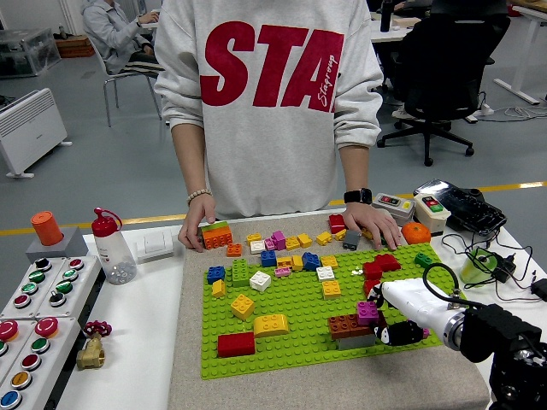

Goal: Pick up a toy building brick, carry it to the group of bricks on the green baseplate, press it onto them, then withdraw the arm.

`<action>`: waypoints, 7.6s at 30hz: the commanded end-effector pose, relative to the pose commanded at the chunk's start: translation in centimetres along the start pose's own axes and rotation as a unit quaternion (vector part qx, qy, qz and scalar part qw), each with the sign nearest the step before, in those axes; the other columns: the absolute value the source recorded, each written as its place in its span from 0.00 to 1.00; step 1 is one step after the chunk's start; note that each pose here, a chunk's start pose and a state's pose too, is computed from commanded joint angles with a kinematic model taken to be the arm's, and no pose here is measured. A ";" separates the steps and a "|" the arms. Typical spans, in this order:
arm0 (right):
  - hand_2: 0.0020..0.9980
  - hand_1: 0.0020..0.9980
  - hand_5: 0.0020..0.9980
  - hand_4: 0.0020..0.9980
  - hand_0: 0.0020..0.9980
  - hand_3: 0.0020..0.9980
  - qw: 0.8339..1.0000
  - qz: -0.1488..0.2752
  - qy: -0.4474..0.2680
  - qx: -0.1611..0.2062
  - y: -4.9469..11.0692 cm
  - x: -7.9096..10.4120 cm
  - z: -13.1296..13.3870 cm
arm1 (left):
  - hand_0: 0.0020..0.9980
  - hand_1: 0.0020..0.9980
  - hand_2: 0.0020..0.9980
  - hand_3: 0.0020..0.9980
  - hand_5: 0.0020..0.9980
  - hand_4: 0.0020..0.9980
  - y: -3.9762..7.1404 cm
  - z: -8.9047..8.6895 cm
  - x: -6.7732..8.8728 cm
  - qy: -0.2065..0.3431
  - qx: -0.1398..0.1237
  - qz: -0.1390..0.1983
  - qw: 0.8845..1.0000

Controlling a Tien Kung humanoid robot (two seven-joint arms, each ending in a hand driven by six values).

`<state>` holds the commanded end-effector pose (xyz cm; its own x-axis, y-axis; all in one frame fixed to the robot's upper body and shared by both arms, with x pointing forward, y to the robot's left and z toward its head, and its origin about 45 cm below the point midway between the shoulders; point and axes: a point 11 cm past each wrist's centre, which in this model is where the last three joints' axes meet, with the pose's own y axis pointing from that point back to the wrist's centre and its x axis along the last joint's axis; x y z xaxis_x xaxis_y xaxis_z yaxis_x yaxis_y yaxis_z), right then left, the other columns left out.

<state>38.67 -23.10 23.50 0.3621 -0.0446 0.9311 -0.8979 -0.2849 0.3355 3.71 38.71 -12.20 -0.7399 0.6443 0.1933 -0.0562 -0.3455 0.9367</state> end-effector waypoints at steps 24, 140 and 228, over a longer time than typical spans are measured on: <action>0.68 0.67 0.26 0.50 0.78 0.60 1.000 -0.006 0.008 -0.001 -0.1 -0.1 0.3 | 0.75 0.75 0.84 0.70 1.00 0.49 0.0 0.2 -0.3 0.003 -0.002 -0.003 1.000; 0.62 0.66 0.06 0.00 0.61 0.54 0.981 0.111 -0.046 0.152 4.1 1.9 -1.4 | 0.73 0.74 0.82 0.70 1.00 0.49 0.0 -0.6 0.8 -0.007 0.009 0.010 1.000; 0.63 0.65 0.01 0.04 0.62 0.55 0.986 0.046 -0.029 0.155 2.7 -1.6 -1.7 | 0.73 0.74 0.82 0.70 1.00 0.49 0.0 -0.3 0.4 -0.008 0.008 0.006 1.000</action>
<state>35.20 -22.17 23.20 0.3039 -0.1372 0.9428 -0.8114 -0.5558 0.1807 3.22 38.75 -12.23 -0.7302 0.6507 0.2085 -0.0370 -0.3424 0.9388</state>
